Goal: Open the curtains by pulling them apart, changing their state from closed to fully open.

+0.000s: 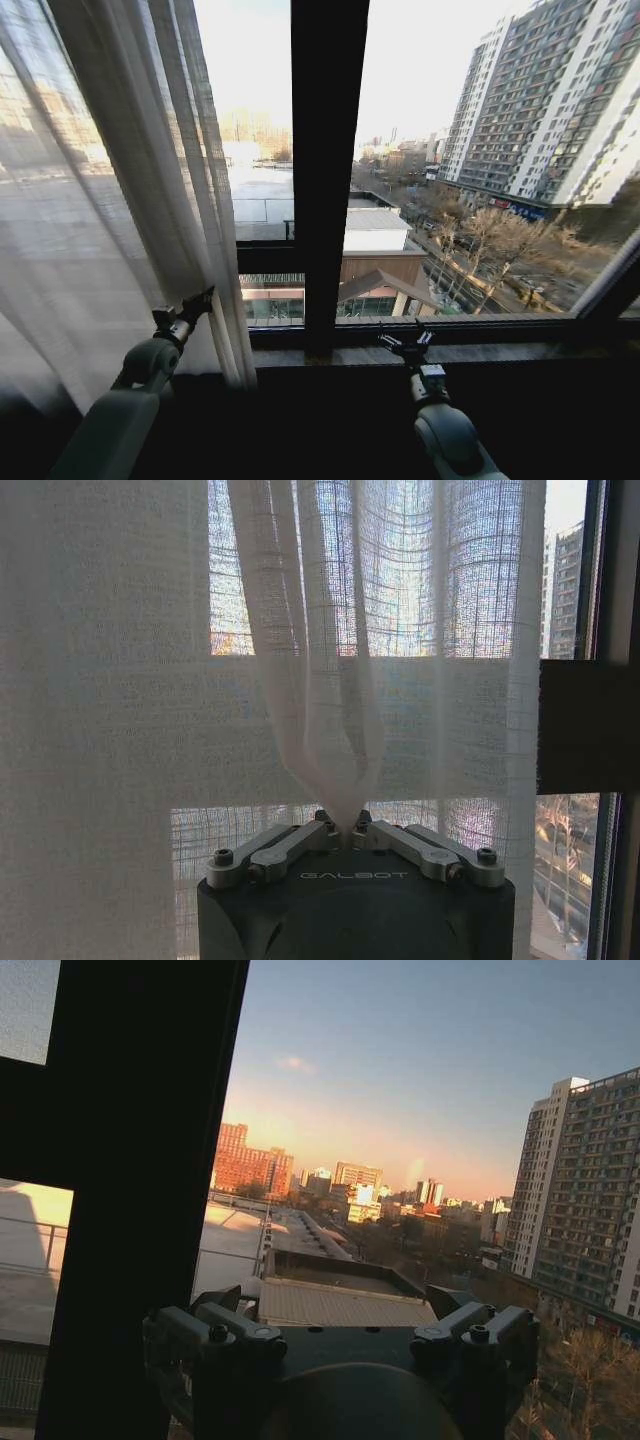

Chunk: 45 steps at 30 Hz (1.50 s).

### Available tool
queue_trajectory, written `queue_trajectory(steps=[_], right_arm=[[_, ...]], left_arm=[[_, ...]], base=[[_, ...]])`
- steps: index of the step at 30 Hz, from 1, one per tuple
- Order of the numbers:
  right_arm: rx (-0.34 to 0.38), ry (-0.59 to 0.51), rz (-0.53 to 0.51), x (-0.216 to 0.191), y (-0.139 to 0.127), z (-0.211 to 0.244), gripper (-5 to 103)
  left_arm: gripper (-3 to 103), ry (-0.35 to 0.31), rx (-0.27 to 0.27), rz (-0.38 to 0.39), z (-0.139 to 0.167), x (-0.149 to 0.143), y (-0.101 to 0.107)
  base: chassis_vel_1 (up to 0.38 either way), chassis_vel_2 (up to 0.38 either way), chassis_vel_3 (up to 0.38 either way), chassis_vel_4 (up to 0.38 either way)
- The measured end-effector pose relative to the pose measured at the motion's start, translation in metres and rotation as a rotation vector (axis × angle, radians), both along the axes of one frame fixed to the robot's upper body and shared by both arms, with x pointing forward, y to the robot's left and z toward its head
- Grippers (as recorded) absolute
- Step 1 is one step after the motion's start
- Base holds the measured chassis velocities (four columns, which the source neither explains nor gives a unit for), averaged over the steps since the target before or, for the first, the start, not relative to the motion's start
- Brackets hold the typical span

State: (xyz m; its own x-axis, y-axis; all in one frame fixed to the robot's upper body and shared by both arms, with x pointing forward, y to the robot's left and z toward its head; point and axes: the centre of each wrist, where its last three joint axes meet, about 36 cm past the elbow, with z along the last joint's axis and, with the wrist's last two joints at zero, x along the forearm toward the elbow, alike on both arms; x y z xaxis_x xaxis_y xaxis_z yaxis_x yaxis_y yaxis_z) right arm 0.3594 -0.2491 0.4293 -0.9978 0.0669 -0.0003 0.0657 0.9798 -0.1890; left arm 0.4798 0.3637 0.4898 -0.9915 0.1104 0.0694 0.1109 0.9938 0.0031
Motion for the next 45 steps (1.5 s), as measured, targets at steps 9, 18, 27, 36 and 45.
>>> queue_trajectory(steps=[9, 18, 27, 36, 45], right_arm=[[-0.011, -0.012, 0.011, -0.002, 0.002, 0.004, 100], [-0.036, -0.021, 0.019, -0.005, 0.006, 0.007, 100], [-0.039, -0.032, 0.033, -0.01, 0.008, 0.012, 100], [-0.04, -0.043, 0.051, -0.016, 0.011, 0.019, 100], [-0.033, -0.046, 0.068, -0.02, 0.016, 0.021, 100]], left_arm=[[0, -0.013, 0.006, 0.002, 0.006, -0.013, 0.002], [0, -0.033, 0.007, 0.014, 0.016, -0.03, 0.008], [0, -0.05, 0.009, 0.027, 0.023, -0.046, 0.012], [0, -0.064, 0.002, 0.045, 0.027, -0.064, 0.014], [0, -0.069, 0.004, 0.055, 0.031, -0.083, 0.014]], base=[[0.0, 0.0, 0.0, 0.0], [0.047, 0.058, -0.048, -0.057], [0.212, 0.202, -0.189, -0.221], [0.294, 0.307, -0.31, -0.31], [0.352, 0.361, -0.346, -0.349]])
